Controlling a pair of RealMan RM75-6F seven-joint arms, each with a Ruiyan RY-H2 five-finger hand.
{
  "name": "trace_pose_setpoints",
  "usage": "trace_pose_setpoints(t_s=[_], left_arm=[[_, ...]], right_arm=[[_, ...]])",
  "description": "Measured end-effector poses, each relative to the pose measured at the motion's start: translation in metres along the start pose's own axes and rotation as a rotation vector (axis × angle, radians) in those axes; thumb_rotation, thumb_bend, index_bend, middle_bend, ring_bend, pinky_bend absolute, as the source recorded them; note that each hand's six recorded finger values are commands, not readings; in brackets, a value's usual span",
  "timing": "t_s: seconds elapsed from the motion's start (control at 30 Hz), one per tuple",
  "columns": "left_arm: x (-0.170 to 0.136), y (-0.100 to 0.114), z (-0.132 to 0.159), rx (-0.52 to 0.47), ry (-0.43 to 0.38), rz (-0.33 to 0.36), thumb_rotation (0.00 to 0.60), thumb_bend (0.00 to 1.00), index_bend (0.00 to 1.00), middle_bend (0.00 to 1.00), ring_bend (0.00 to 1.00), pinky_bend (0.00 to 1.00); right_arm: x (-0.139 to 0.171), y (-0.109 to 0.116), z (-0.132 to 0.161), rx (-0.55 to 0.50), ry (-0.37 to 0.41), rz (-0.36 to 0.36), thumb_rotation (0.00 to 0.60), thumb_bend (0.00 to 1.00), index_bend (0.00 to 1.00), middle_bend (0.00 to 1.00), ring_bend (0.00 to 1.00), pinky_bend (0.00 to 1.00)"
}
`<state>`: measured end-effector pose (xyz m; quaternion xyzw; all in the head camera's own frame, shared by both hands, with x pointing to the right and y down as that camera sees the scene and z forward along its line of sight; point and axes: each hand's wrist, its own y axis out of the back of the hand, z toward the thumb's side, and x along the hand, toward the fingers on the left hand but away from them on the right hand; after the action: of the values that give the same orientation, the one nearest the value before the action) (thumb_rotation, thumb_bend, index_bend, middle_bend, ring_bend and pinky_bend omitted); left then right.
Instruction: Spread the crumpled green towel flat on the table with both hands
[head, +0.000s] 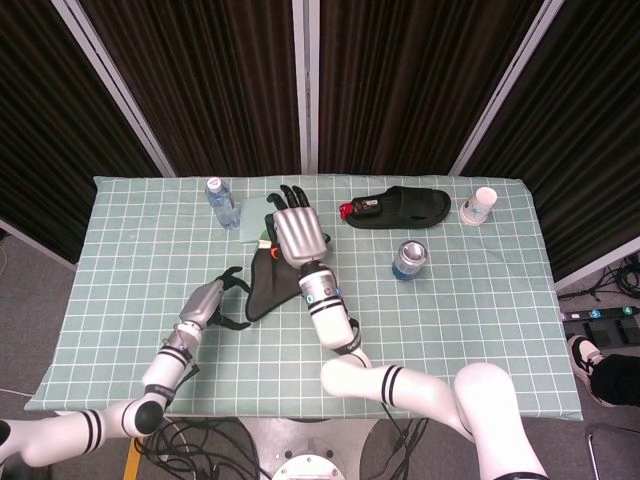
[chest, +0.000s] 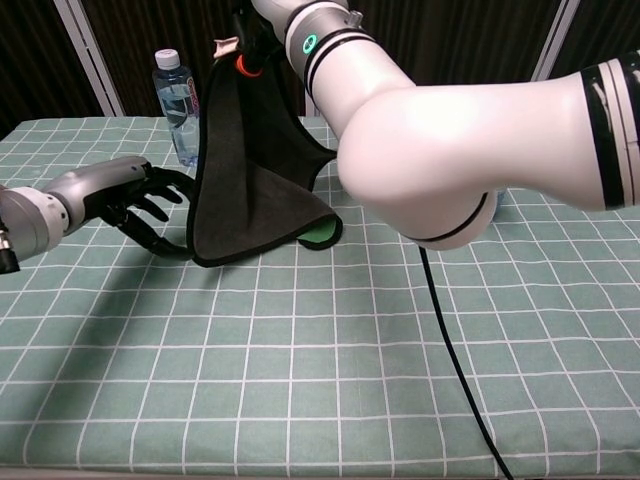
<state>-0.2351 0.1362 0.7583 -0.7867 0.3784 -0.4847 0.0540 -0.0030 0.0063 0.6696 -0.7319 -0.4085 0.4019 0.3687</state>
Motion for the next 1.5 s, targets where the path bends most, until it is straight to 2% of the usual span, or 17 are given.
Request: trace_pose_setpoints(t_s=[0.17,0.27,0.4,0.57,0.67,0.77,0.9,1.1,1.27,1.5], left_arm=[[0.007,-0.009,0.0,-0.077,0.038,-0.023,0.6,0.03,0.51,0.22,0.18,0.26],[0.011,-0.011,0.004,-0.11,0.039,-0.012,0.6,0.06,0.55,0.27,0.18,0.27],[0.016,-0.014,0.006,-0.143,0.043,-0.001,0.6,0.09,0.57,0.28,0.18,0.28],[0.023,-0.018,0.004,-0.162,0.068,0.0,0.6,0.21,0.65,0.34,0.19,0.28],[0.024,-0.018,0.005,-0.185,0.067,0.014,0.6,0.34,0.75,0.43,0.22,0.29],[0.022,-0.017,0.008,-0.189,0.042,0.033,0.6,0.45,0.79,0.46,0.24,0.31],[0.016,-0.013,0.011,-0.171,-0.011,0.064,0.6,0.5,0.81,0.47,0.24,0.31],[-0.001,0.007,0.018,-0.146,-0.106,0.101,0.6,0.49,0.81,0.47,0.24,0.31],[-0.017,0.04,0.027,-0.121,-0.175,0.148,0.6,0.49,0.81,0.47,0.24,0.31],[-0.006,0.083,0.045,-0.07,-0.215,0.231,0.6,0.49,0.81,0.47,0.24,0.3]], right_arm=[[0.002,-0.002,-0.002,-0.006,0.003,0.007,0.6,0.59,0.75,0.24,0.08,0.1],[0.005,-0.002,-0.005,-0.006,0.003,0.008,0.6,0.59,0.75,0.24,0.08,0.1],[0.006,0.0,-0.008,-0.017,0.002,0.008,0.6,0.59,0.75,0.24,0.08,0.1],[0.008,0.005,-0.011,-0.011,0.009,0.0,0.6,0.59,0.75,0.24,0.08,0.1],[0.012,0.008,-0.012,-0.004,0.021,-0.001,0.6,0.58,0.75,0.24,0.08,0.1],[0.018,0.01,-0.015,0.013,0.04,-0.004,0.6,0.59,0.75,0.24,0.08,0.1],[0.027,0.016,-0.023,0.023,0.063,-0.007,0.6,0.59,0.75,0.24,0.08,0.1],[0.042,0.035,-0.042,0.024,0.083,-0.017,0.6,0.59,0.74,0.24,0.08,0.1],[0.051,0.053,-0.06,-0.004,0.075,-0.01,0.6,0.58,0.74,0.24,0.08,0.1],[0.041,0.059,-0.077,-0.095,0.023,0.011,0.6,0.58,0.73,0.24,0.08,0.1]])
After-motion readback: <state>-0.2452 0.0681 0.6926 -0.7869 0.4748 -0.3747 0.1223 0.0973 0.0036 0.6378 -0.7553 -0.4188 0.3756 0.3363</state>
